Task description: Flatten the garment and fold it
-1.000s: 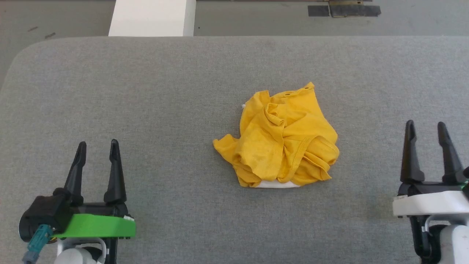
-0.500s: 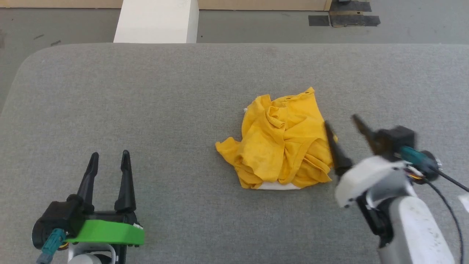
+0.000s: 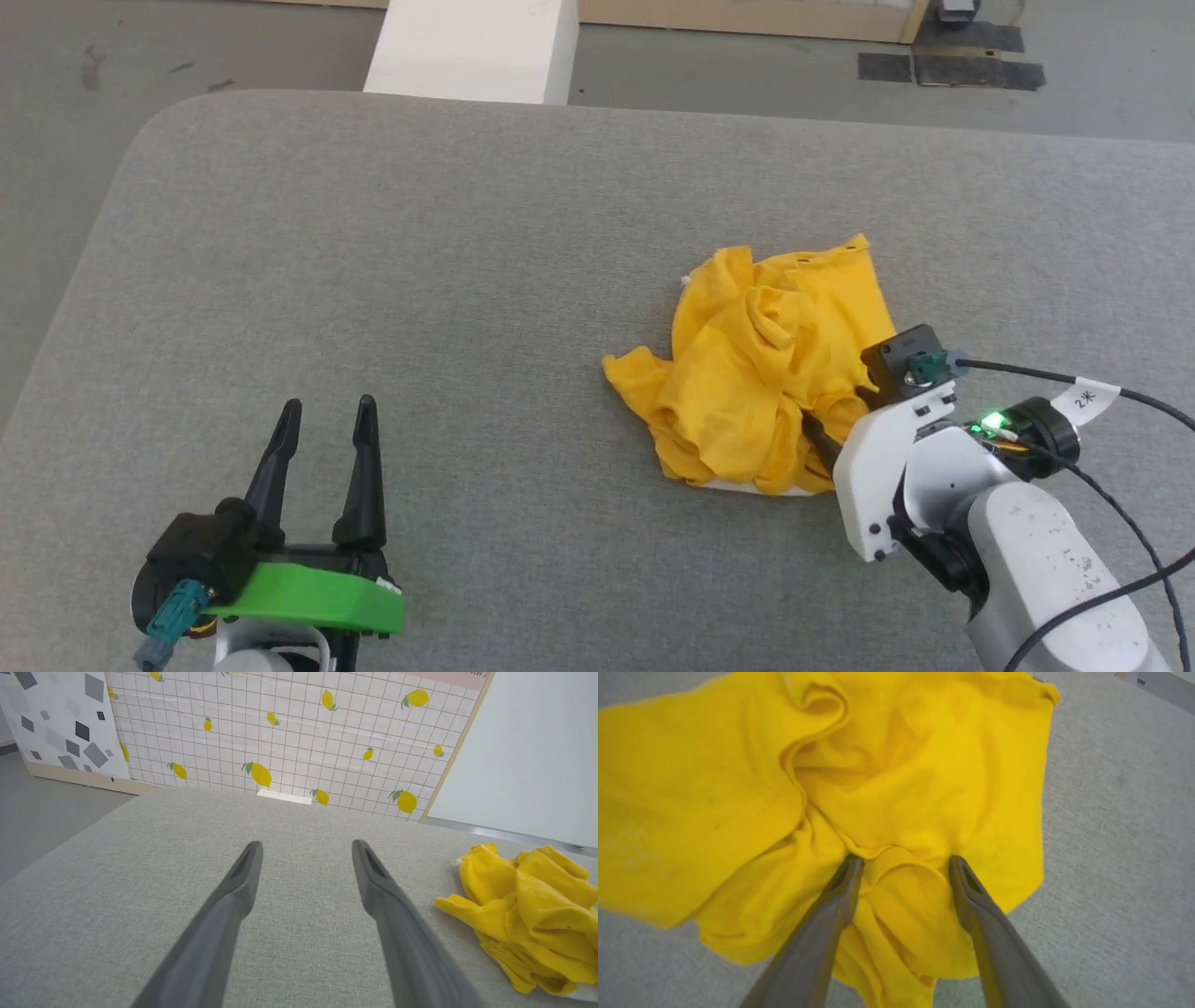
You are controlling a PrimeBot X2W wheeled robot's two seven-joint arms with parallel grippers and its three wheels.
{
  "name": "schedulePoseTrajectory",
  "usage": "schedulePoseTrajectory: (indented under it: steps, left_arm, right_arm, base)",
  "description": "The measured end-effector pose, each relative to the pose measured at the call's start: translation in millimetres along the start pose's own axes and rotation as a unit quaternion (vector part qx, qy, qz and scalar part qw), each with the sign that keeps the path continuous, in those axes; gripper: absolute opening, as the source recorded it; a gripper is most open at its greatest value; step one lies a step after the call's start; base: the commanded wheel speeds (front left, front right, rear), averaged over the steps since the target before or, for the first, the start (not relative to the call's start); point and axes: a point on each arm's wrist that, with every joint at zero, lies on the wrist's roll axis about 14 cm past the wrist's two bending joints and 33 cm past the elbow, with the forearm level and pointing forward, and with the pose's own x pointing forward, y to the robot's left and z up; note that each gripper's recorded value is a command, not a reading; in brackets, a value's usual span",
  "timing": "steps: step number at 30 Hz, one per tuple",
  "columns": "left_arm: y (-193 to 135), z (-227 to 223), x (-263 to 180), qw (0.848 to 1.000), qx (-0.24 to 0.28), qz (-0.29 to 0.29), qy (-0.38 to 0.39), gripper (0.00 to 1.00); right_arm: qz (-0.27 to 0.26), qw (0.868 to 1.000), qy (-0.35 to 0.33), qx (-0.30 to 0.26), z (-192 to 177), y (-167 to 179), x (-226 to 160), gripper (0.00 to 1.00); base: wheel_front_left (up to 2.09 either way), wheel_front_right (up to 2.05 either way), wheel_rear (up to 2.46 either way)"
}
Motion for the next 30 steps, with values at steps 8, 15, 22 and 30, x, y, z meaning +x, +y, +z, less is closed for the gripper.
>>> schedulePoseTrajectory:
  steps: [8, 15, 22, 30]
  left_arm:
    - [0.8, 0.6, -0.5, 1.000, 0.000, 0.001, -0.001, 1.00]
    - [-11.3, -3.0, 7.9, 1.000, -0.003, -0.020, 0.002, 1.00]
    - [-17.0, -8.1, 14.4, 0.999, -0.008, -0.031, 0.008, 1.00]
    - [-16.0, -21.4, 16.2, 0.999, -0.010, -0.033, 0.028, 1.00]
  right_arm:
    - [0.000, 0.999, -0.052, 0.005, 34.0, -1.1, -3.9, 0.00]
    - [-0.074, 0.980, -0.184, 0.023, 101.5, -52.8, -40.7, 0.00]
    - [-0.151, 0.968, -0.183, 0.076, 67.9, -91.9, -75.7, 0.00]
    - [-0.167, 0.971, 0.064, 0.159, -108.5, -69.5, -88.4, 0.12]
  base:
    - [0.00, 0.00, 0.00]
    - [0.00, 0.00, 0.00]
    - [0.00, 0.00, 0.00]
    - [0.00, 0.00, 0.00]
